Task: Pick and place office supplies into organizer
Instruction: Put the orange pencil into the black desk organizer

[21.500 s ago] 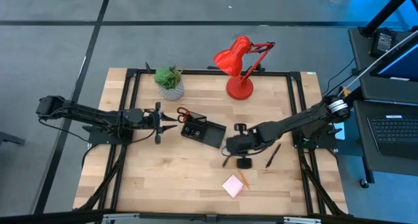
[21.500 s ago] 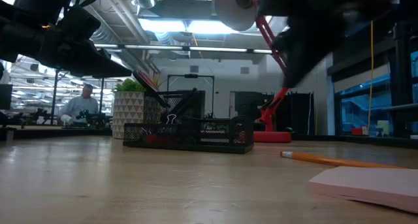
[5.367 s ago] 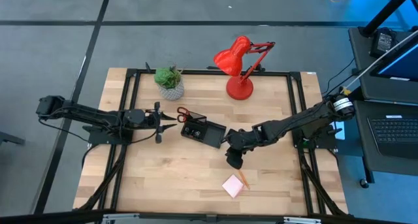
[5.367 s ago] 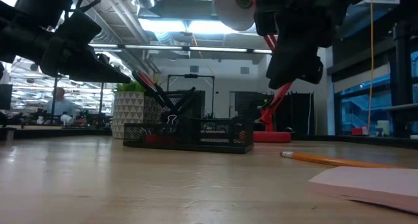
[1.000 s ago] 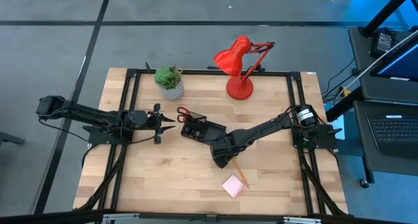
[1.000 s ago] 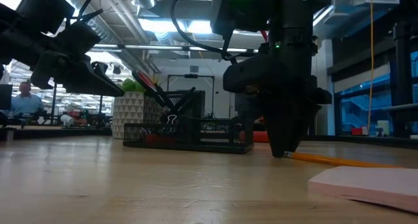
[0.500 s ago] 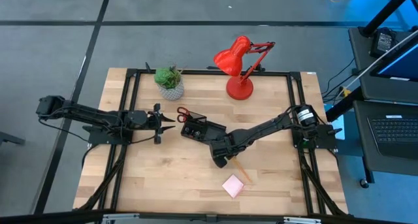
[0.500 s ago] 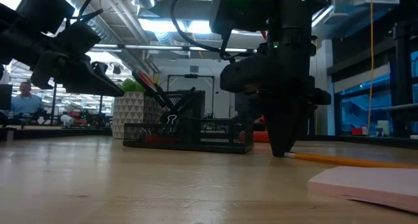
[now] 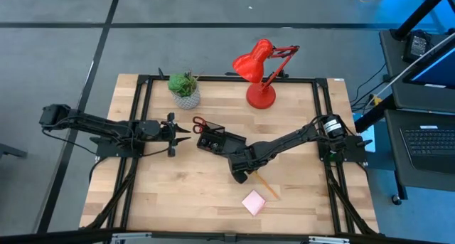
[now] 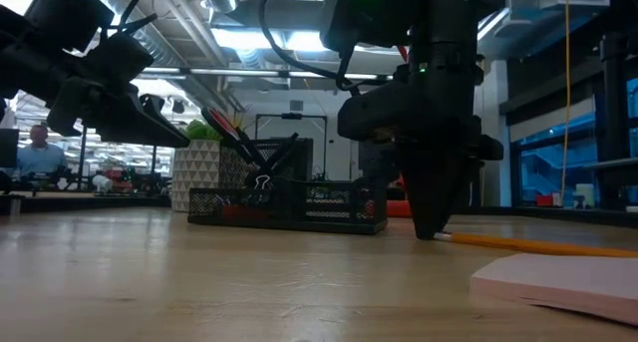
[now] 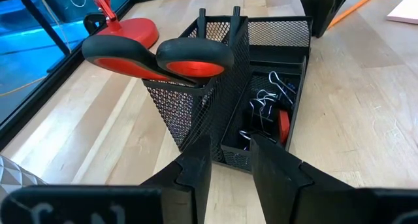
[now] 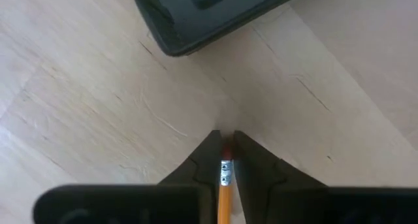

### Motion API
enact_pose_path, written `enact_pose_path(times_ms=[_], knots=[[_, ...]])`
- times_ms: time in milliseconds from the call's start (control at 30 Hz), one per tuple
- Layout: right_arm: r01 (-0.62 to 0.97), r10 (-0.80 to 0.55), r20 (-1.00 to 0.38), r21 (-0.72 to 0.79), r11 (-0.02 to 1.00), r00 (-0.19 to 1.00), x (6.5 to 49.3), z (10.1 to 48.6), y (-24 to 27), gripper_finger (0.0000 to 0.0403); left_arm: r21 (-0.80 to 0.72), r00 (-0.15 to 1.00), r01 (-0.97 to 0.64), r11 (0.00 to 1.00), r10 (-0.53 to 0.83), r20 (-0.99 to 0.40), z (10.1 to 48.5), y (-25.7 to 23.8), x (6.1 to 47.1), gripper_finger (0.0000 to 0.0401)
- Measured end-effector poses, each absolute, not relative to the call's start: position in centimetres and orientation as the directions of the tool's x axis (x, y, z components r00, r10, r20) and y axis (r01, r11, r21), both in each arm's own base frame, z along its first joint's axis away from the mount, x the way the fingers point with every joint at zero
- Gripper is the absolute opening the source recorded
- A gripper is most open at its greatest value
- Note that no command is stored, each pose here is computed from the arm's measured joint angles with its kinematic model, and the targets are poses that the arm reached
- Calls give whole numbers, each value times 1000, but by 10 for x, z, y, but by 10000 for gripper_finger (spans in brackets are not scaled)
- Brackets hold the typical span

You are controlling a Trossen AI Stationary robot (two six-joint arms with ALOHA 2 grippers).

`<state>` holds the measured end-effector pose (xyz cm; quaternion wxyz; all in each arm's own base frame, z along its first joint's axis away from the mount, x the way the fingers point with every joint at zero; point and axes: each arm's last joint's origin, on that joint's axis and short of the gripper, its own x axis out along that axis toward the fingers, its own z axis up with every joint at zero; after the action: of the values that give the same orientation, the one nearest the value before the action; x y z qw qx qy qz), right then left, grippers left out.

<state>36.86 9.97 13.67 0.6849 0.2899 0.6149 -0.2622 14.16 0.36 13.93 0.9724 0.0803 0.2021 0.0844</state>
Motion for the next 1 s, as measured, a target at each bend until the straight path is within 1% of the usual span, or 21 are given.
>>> enact_pose_path(times_ms=[100, 400, 1000], knots=[[712, 0, -994, 76, 698, 105, 369, 137, 100, 51, 190, 904, -132, 973, 197, -379, 139, 4, 142, 100], [695, 8, -994, 83, 714, 109, 369, 137, 100, 96, 189, 904, -133, 973, 197, -379, 139, 4, 142, 100], [689, 43, -996, 83, 720, 75, 366, 137, 103, 99, 189, 904, -132, 973, 196, -379, 139, 4, 142, 100]])
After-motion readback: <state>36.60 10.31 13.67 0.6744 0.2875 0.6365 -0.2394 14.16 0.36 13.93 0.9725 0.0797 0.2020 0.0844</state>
